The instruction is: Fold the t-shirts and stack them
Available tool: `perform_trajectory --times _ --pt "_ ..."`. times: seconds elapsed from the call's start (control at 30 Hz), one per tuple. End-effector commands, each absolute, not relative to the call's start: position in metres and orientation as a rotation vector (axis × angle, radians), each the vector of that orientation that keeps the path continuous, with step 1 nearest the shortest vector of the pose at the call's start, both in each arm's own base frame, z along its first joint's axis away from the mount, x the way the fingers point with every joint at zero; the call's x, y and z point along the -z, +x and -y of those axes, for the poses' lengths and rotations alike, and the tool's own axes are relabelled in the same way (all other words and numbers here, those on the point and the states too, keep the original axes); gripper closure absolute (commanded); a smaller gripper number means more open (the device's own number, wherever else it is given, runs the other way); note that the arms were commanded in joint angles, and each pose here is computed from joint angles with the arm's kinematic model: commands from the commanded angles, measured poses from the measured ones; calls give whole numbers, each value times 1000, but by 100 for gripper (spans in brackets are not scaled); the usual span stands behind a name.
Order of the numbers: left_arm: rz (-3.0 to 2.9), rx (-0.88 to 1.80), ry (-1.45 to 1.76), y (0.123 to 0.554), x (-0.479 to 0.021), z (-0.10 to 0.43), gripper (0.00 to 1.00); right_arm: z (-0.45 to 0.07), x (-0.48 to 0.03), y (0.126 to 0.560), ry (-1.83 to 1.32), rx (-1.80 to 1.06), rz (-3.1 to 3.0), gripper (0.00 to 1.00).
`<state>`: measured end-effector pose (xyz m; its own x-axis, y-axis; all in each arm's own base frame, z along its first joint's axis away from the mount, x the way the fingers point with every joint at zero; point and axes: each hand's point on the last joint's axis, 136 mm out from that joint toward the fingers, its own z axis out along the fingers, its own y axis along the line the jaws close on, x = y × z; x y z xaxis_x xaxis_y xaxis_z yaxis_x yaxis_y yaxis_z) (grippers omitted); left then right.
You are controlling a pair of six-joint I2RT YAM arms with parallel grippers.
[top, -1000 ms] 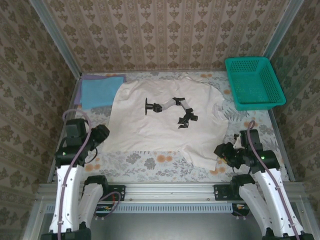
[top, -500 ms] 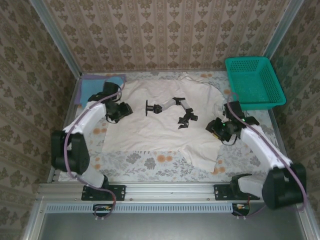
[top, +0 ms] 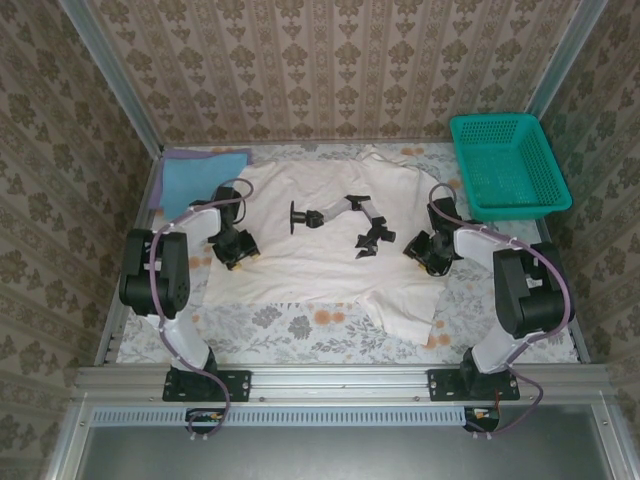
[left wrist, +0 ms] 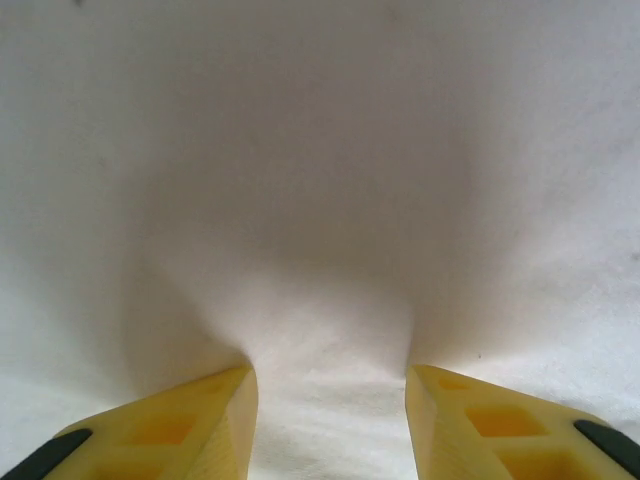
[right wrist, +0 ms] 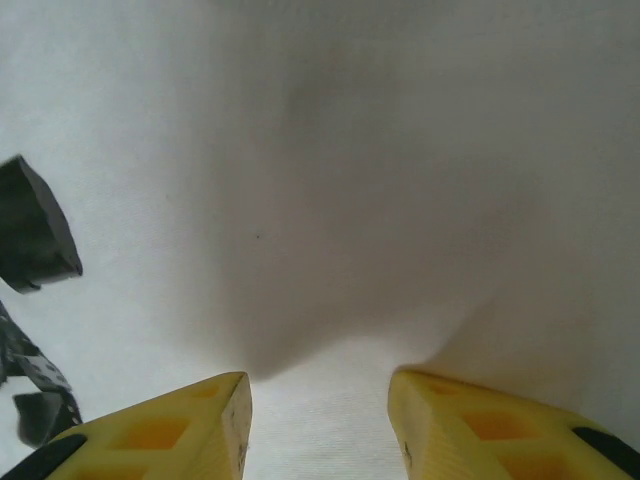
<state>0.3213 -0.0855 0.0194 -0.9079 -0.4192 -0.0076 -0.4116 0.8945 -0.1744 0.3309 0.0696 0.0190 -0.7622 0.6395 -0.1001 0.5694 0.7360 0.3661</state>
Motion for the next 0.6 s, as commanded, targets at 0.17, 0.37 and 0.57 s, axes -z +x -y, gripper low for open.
perform_trajectory --times 0.17,0.37,0.57 --pt "-3063 399 -769 304 -17 91 52 -37 -11 284 1407 -402 -2517 51" --pt "-3005 510 -648 336 -44 103 43 -27 -54 289 1409 -368 -2397 46" --pt "-2944 541 -591 368 -66 104 34 -25 -109 355 1225 -392 -2296 42"
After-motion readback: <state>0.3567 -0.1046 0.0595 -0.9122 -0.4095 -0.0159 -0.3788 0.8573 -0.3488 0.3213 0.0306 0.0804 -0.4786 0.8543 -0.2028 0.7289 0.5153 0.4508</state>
